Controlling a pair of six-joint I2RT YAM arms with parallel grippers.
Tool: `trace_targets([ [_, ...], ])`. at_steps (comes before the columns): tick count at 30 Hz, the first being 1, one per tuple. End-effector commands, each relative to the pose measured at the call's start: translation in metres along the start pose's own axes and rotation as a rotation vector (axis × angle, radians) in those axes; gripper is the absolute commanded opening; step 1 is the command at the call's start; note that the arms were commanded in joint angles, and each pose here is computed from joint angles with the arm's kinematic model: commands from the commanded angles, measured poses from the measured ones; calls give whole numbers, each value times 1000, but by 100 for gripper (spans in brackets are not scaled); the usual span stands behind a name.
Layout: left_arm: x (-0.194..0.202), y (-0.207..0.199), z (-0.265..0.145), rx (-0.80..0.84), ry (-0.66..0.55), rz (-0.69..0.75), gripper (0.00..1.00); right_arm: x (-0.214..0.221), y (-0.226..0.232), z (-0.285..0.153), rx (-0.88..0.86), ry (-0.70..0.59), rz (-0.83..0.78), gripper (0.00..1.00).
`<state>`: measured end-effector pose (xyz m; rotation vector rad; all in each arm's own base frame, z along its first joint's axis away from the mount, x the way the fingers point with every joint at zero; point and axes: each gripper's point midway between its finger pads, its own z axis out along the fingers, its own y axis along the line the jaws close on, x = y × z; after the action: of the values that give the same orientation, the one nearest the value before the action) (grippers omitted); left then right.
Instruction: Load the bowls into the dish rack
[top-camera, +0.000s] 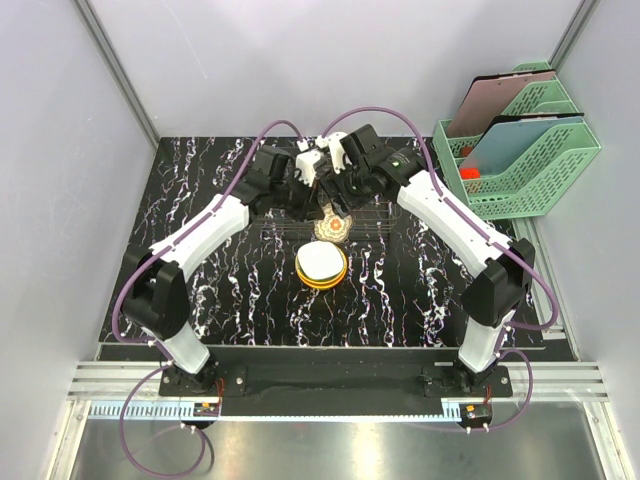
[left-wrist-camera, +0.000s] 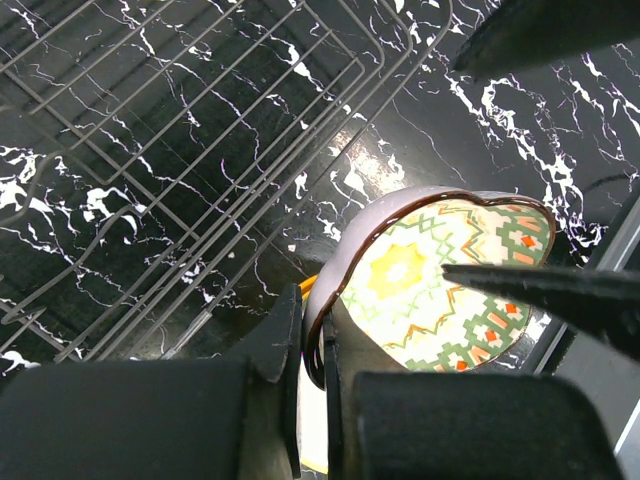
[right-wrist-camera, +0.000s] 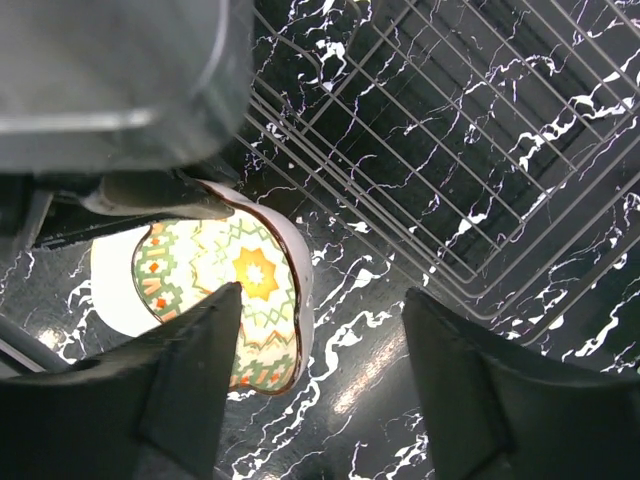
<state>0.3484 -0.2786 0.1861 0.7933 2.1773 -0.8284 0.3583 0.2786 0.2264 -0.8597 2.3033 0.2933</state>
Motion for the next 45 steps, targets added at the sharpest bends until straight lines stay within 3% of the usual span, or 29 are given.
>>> trace_targets([
  [1, -33, -5, -19, 25, -92, 44, 0, -21, 3, -22, -16, -86, -27, 77],
  [7, -46, 7, -39, 24, -139, 33, 0, -13, 9, -37, -76, -100, -40, 82],
  [16, -53, -30, -72, 228, -202, 144, 0, -11, 25, -71, -590, -137, 182, 82],
  [26, -53, -45, -76, 302, -209, 184, 0, -16, 56, -76, -956, -55, 329, 87],
  [34, -50, -50, -67, 289, -194, 207, 0, -14, 64, -80, -1067, -30, 362, 90],
  [45, -48, -56, -62, 247, -180, 274, 0, -7, 62, -60, -1052, 13, 406, 86],
])
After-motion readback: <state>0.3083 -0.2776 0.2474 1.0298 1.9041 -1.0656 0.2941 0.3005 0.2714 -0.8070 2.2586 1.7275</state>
